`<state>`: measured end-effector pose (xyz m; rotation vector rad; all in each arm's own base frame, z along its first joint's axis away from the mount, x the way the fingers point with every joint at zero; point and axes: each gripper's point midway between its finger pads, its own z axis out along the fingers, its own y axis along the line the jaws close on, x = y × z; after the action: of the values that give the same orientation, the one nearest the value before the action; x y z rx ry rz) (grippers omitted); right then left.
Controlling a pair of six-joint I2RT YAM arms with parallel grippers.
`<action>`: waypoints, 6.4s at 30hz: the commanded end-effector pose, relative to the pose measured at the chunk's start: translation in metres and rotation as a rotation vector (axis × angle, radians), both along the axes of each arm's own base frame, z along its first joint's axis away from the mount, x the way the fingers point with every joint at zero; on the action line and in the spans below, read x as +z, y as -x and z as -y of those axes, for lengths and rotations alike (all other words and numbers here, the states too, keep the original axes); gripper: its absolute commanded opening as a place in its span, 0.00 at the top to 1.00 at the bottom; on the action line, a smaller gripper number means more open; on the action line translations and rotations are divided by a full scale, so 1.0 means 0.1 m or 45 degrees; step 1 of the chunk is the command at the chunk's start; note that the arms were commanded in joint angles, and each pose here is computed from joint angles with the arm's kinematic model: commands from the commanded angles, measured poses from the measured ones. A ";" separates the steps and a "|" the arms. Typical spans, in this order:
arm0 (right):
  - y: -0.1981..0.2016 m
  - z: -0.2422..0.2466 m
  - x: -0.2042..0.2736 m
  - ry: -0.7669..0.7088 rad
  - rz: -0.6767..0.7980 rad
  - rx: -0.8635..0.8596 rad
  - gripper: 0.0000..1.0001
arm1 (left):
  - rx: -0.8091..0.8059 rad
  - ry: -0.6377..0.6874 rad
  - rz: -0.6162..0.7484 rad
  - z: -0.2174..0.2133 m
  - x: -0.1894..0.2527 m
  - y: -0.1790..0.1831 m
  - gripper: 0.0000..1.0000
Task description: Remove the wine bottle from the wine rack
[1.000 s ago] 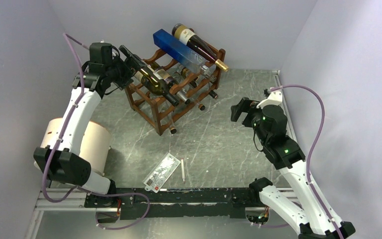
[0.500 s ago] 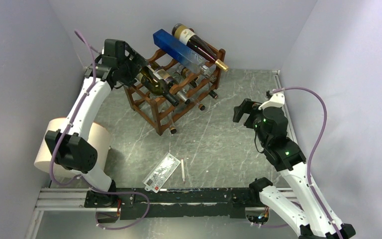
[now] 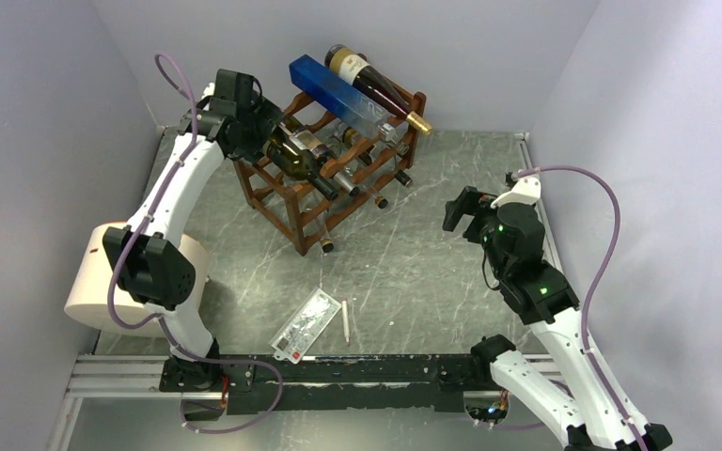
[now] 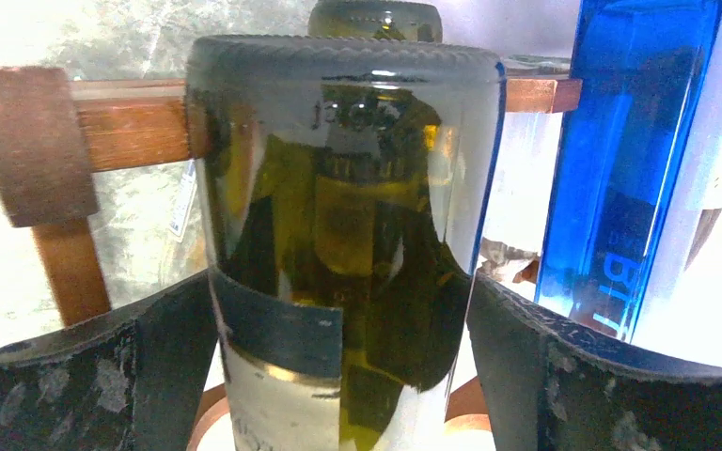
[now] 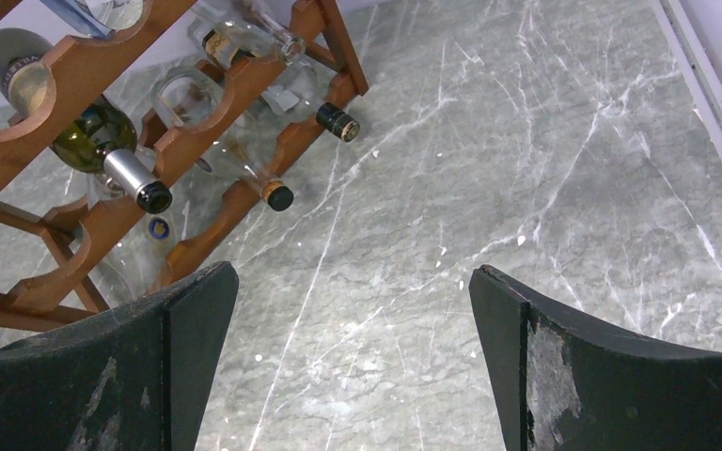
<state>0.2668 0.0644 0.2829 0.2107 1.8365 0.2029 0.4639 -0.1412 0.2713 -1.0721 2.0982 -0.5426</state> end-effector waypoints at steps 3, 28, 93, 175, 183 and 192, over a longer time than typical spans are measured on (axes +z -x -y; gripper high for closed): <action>0.04 0.04 -0.01 0.002 0.010 -0.018 0.00 | 0.001 0.008 -0.009 0.08 -0.02 -0.02 0.02; 0.04 -0.12 0.06 0.034 0.019 0.120 0.00 | -0.195 0.433 0.652 -0.01 1.46 0.37 0.88; 1.07 -3.36 1.23 1.521 2.048 1.362 0.73 | -1.171 0.915 0.425 0.96 1.34 1.85 0.79; -0.60 1.03 -0.04 0.380 0.287 -0.523 1.00 | -0.596 -0.264 0.864 -0.32 1.53 2.00 0.01; -0.55 1.50 0.00 0.338 0.305 -0.735 1.00 | -0.613 -0.251 0.864 -0.29 1.53 1.99 0.01; -0.50 1.96 -0.10 0.292 0.283 -0.916 1.00 | -0.643 -0.234 0.861 -0.24 1.52 1.97 0.01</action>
<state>0.3137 -0.1137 0.2366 0.5445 1.6290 -0.5048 0.2664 -0.1125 0.4141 -0.2127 1.7709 -0.7653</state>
